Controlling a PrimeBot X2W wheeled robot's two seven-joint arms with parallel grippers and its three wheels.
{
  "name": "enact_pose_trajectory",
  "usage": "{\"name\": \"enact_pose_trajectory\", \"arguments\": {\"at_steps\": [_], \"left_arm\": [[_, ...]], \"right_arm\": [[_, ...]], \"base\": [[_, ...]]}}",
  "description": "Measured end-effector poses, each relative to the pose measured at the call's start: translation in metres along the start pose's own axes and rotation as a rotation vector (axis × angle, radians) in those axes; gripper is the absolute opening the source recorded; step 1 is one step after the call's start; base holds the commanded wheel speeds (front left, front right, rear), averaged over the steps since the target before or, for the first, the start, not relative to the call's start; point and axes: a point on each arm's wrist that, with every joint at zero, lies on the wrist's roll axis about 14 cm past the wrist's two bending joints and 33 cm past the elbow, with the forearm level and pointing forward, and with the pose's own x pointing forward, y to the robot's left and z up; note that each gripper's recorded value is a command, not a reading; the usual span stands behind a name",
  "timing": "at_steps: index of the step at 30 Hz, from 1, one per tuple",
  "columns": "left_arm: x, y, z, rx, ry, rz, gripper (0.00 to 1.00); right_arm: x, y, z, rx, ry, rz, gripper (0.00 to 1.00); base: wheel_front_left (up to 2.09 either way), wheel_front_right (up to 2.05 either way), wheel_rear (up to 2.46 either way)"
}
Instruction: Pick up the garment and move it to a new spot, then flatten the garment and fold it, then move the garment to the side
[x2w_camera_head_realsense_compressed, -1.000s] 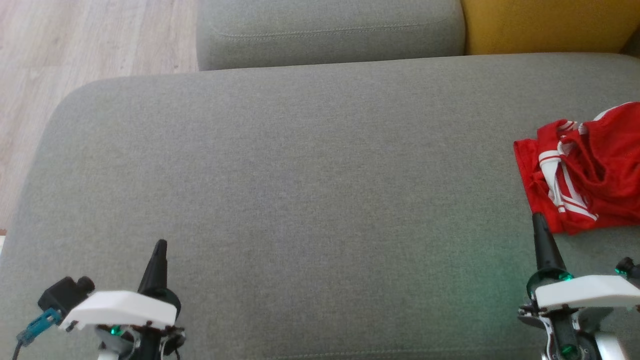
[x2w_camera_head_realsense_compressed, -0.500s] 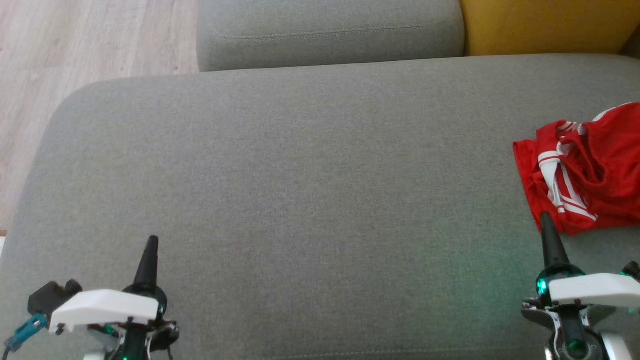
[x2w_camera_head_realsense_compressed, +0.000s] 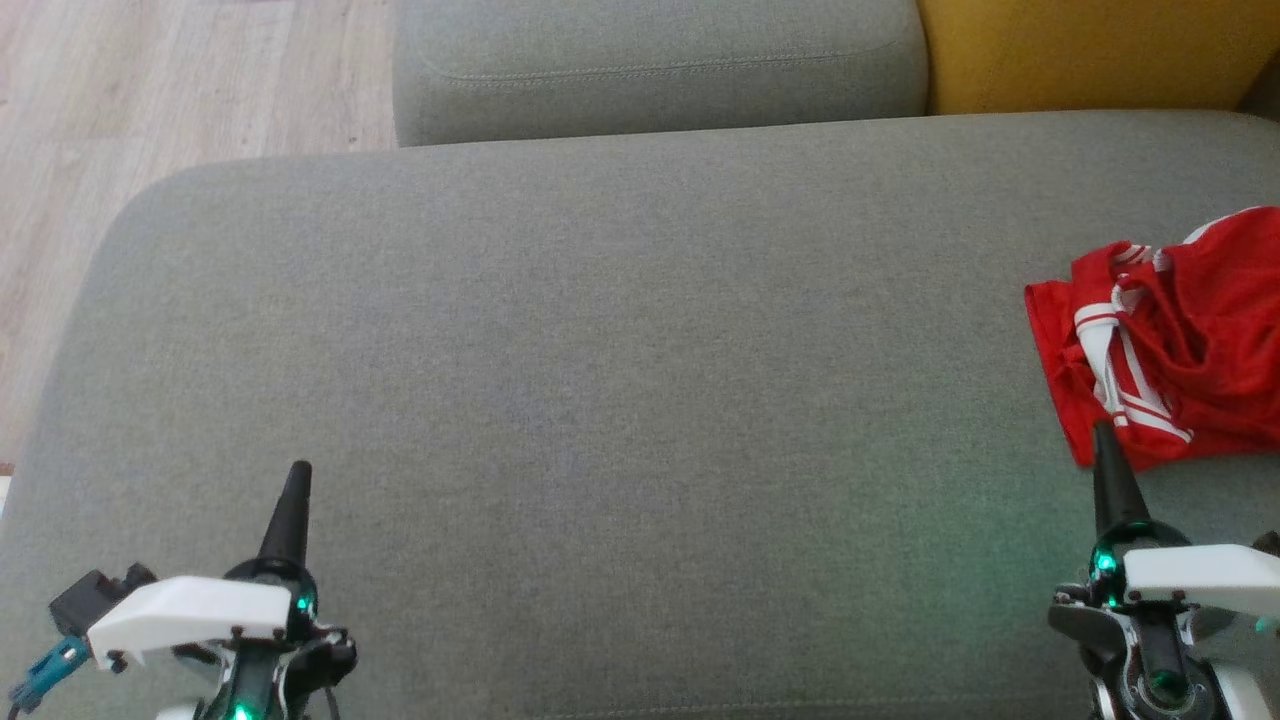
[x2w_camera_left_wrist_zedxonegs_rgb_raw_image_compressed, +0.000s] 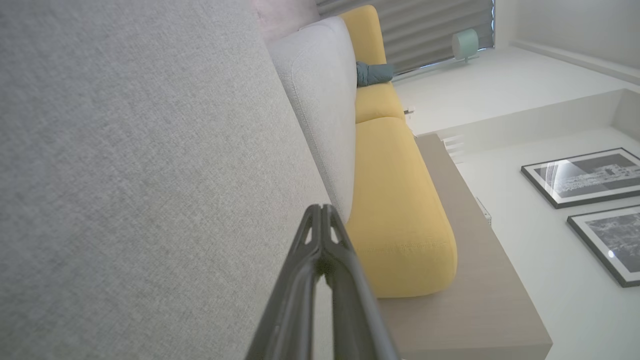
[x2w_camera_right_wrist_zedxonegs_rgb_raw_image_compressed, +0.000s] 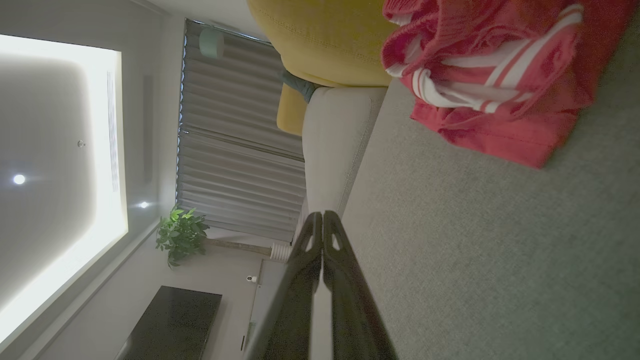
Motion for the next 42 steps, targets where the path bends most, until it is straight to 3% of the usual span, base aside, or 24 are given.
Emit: {"name": "enact_pose_trajectory", "arguments": {"at_steps": [25,42], "left_arm": [[0.007,-0.018,0.018,-0.32,-0.041,-0.098,0.0],[0.007,-0.018,0.017,-0.325,-0.035,-0.099,0.0]], "right_arm": [[0.004,-0.005,0.013,0.297,-0.057,0.0,0.0],[0.005,-0.003,0.015,0.301,-0.061,0.005,0.0]], "base": [[0.0,0.0,0.0],[0.0,0.0,0.0]]}}
